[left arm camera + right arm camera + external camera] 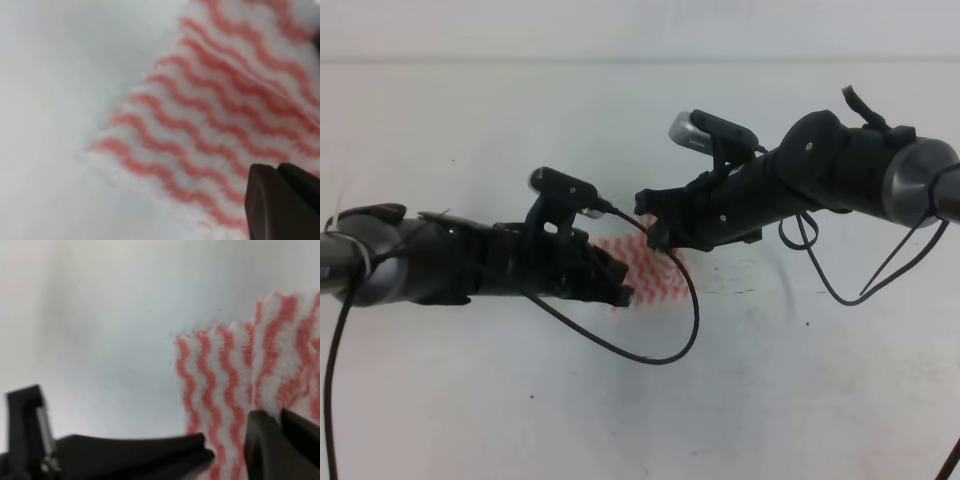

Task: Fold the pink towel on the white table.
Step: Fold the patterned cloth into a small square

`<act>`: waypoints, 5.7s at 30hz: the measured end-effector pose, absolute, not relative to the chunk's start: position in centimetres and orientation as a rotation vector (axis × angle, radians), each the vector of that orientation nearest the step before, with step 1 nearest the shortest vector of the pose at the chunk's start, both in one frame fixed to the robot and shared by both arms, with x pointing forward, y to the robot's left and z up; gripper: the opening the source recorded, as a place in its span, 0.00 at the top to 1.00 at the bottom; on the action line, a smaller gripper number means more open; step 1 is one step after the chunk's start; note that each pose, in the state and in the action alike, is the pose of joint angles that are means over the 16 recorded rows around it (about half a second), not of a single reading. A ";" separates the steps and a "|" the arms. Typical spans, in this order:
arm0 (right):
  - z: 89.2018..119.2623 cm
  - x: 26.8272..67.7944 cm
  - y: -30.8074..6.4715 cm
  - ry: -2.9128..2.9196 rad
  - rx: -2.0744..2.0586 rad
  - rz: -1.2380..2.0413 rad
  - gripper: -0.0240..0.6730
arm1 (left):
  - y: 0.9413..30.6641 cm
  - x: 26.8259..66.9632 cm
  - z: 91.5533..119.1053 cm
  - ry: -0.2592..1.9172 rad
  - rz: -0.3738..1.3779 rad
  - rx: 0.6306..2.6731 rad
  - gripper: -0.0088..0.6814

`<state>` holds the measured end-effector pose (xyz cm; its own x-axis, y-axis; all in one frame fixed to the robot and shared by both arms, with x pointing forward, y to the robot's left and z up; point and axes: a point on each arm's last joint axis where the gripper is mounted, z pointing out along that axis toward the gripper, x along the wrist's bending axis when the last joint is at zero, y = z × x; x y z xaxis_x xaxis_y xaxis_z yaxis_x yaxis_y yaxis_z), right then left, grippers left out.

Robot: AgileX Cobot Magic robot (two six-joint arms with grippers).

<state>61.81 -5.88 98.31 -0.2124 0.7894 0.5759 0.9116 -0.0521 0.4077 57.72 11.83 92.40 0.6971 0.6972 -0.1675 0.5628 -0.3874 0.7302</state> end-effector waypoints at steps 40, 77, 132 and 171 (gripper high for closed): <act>97.7 61.5 -5.1 -2.063 -1.843 -1.099 0.99 | 12.0 57.6 91.4 0.962 0.209 2.133 0.99; 97.2 61.2 -5.0 -2.080 -1.805 -1.048 0.75 | 13.5 58.2 95.2 0.976 0.501 2.115 1.00; 96.2 61.5 -5.7 -2.104 -1.747 -0.994 0.99 | 13.4 58.0 96.5 0.986 0.479 2.051 0.99; 96.2 62.7 -8.6 -2.089 -1.814 -0.953 0.99 | 10.7 59.2 93.6 0.896 0.226 1.991 0.99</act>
